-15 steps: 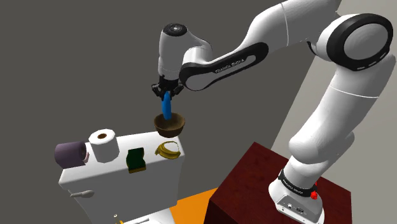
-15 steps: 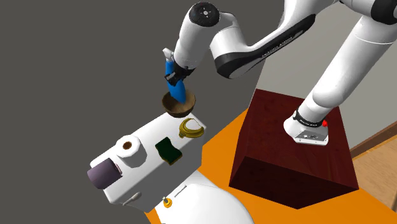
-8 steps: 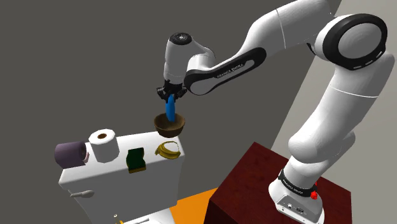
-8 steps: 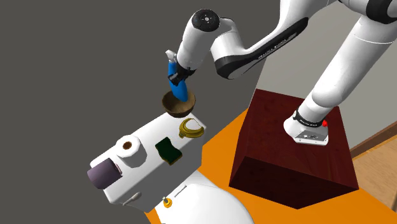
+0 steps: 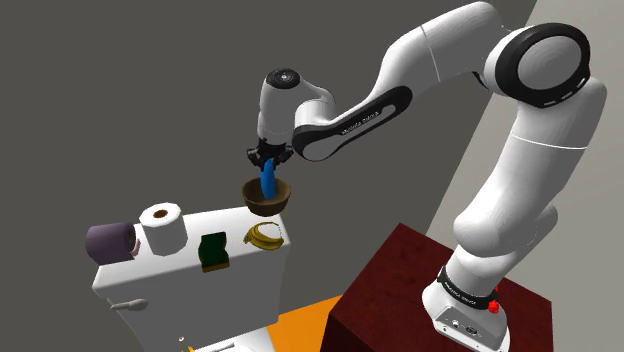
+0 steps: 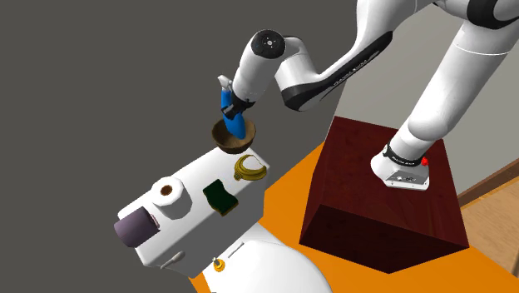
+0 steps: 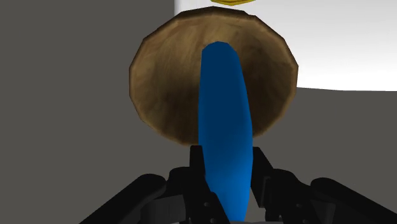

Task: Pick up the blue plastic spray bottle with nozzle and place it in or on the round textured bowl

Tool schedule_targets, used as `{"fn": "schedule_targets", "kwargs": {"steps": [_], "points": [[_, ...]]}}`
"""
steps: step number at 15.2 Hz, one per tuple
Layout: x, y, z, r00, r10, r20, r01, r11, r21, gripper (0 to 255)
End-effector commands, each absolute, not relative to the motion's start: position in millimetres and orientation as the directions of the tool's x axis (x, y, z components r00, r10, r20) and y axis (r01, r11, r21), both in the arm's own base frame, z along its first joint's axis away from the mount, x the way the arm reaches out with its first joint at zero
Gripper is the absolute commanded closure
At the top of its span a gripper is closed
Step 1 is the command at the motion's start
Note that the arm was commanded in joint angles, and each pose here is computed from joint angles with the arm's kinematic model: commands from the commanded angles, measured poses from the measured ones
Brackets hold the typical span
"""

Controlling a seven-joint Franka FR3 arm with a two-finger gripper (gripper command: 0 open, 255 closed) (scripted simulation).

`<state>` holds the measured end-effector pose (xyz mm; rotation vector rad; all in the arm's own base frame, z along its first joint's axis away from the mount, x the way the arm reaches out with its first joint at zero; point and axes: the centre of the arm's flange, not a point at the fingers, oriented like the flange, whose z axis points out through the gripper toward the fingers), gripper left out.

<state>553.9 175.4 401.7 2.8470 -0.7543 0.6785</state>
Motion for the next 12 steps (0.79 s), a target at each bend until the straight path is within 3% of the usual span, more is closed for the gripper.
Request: {"fn": "schedule_targets", "kwargs": {"steps": [1, 5, 6, 12], "points": [[553.7, 175.4, 400.3, 0.775, -0.442, 0.452, -0.495, -0.869, 0.0, 255], [553.7, 175.4, 400.3, 0.775, -0.442, 0.452, -0.495, -0.869, 0.0, 255], [553.7, 175.4, 400.4, 0.775, -0.442, 0.452, -0.495, -0.869, 0.0, 0], [548.5, 178.4, 412.1, 0.775, -0.442, 0.452, -0.495, -0.869, 0.0, 0]]}}
